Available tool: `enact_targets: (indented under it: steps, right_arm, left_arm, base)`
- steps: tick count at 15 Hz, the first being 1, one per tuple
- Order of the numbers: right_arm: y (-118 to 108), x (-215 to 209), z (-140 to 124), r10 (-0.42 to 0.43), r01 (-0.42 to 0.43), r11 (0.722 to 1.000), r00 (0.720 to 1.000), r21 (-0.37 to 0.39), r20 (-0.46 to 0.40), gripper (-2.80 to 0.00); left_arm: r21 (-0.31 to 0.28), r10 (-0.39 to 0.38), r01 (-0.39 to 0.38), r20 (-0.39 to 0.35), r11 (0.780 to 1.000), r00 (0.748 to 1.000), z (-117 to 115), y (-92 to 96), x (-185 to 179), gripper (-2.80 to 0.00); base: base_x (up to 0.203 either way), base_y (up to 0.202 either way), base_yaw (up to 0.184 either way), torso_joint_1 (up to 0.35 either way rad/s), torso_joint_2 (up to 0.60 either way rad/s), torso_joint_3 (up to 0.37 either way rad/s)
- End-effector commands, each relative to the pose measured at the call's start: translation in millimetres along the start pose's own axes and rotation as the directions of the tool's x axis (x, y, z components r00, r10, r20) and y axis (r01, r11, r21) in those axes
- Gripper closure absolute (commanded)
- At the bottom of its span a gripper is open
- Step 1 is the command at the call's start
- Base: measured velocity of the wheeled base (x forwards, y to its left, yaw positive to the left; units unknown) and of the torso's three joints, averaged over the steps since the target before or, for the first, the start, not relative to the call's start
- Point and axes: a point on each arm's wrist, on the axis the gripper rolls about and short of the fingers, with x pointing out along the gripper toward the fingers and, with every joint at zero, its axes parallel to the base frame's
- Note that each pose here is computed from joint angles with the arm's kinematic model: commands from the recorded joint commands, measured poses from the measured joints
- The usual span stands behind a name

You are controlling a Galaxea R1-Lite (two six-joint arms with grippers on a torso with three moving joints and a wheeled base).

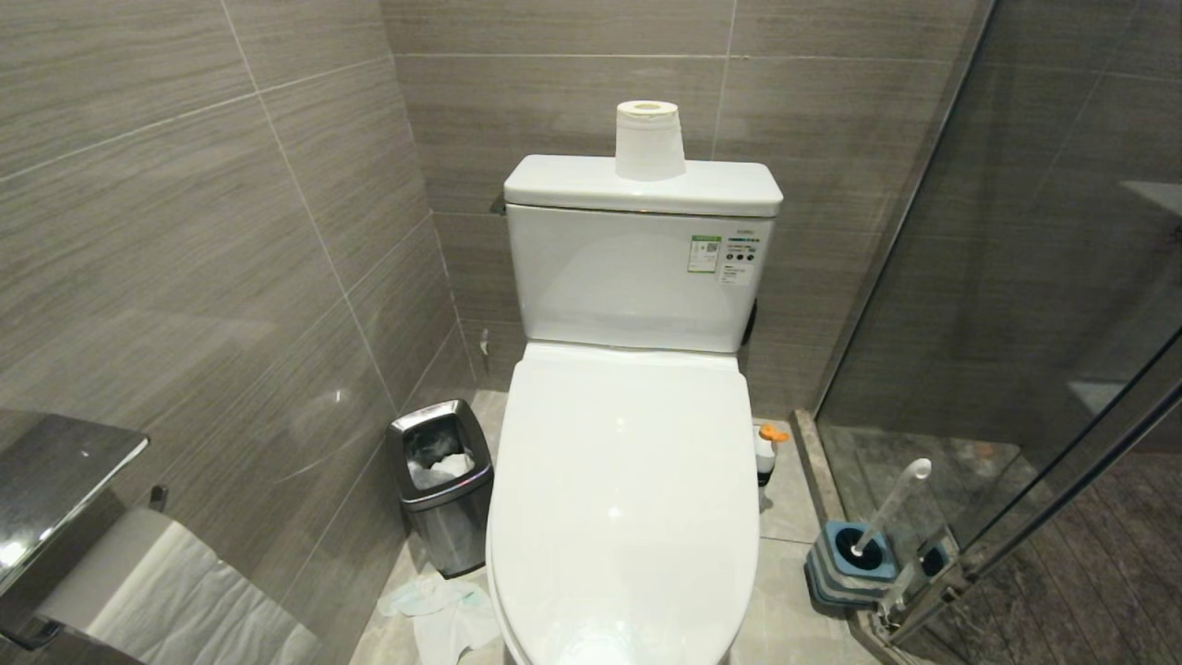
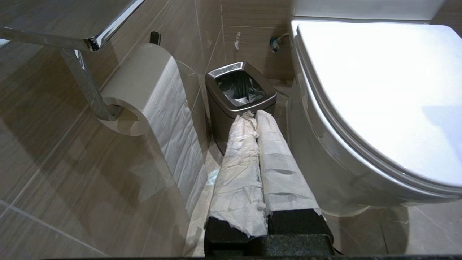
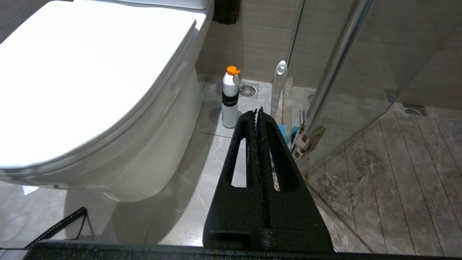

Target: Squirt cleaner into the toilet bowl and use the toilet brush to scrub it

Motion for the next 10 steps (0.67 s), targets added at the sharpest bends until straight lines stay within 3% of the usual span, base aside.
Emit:
enact_targets:
  steps: [1,10]
  right_arm:
    - [0.0,0.1,0.0,-0.002,0.002,1.000,1.000,0.000,-0.001,0.00]
    - [0.0,0.1,0.0,0.001,-0.001,1.000,1.000,-0.001,-0.001,0.00]
  left_arm:
    - [0.000,0.000,0.000,-0.001,1.000,1.000,0.1,0.0,0.1,0.00]
    - [0.000,0.000,0.000,-0.001,1.000,1.000,0.1,0.0,0.1,0.00]
  base:
    - [0.000,0.000,0.000,0.000,0.00,0.000]
    - [0.000,0.000,0.000,0.000,0.00,0.000]
